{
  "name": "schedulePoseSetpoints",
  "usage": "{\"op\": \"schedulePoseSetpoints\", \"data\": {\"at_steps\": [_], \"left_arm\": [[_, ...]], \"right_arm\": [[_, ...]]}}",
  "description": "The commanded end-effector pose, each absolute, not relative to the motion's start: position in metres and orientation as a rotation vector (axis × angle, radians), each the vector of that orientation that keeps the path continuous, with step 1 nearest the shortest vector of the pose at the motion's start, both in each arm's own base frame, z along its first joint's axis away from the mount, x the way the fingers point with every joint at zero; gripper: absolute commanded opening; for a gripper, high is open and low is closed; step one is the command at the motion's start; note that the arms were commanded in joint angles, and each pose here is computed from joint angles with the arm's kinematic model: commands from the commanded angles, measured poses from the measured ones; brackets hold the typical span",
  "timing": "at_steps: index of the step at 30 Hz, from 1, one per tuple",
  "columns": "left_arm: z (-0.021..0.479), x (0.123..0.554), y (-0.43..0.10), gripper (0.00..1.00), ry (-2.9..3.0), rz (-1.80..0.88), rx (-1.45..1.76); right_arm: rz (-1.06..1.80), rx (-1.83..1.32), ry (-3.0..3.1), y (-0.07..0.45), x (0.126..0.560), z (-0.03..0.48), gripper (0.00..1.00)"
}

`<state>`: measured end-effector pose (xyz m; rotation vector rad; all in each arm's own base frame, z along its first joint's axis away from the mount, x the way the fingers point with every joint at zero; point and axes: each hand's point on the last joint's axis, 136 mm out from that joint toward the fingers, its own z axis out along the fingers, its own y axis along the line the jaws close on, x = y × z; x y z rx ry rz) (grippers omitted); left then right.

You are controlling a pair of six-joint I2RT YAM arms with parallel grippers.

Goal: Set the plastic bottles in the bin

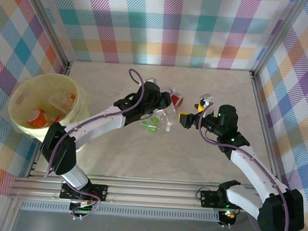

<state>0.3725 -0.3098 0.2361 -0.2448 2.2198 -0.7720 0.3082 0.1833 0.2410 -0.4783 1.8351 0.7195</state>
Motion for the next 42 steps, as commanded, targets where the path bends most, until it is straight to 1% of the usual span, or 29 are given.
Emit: {"op": "schedulePoseSetpoints", "data": {"at_steps": [1,10,16,24,30,36,42], "left_arm": [[0.267,0.371,-0.281,0.51,2.137,-0.712,-0.263],[0.311,0.353,-0.237,0.51,2.081,-0.627,-0.247],[0.368,0.334,-0.201,0.51,2.008,-0.511,-0.157],[0.438,0.311,-0.122,0.51,1.903,-0.162,-0.140],[0.478,0.298,-0.060,0.50,1.776,0.078,-0.220],[0.489,0.287,0.009,0.50,1.728,0.252,-0.414],[0.486,0.280,0.057,0.50,1.753,0.354,-0.499]], "right_arm": [[0.601,-0.391,1.808,0.167,0.320,0.249,1.00],[0.543,-0.295,1.865,0.157,0.335,0.235,1.00],[0.540,-0.270,1.886,0.158,0.346,0.231,1.00],[0.553,-0.247,1.917,0.162,0.357,0.226,1.00],[0.572,-0.227,1.938,0.165,0.361,0.222,1.00],[0.581,-0.224,1.945,0.167,0.364,0.222,1.00],[0.574,-0.233,1.947,0.167,0.366,0.224,1.00]]}}
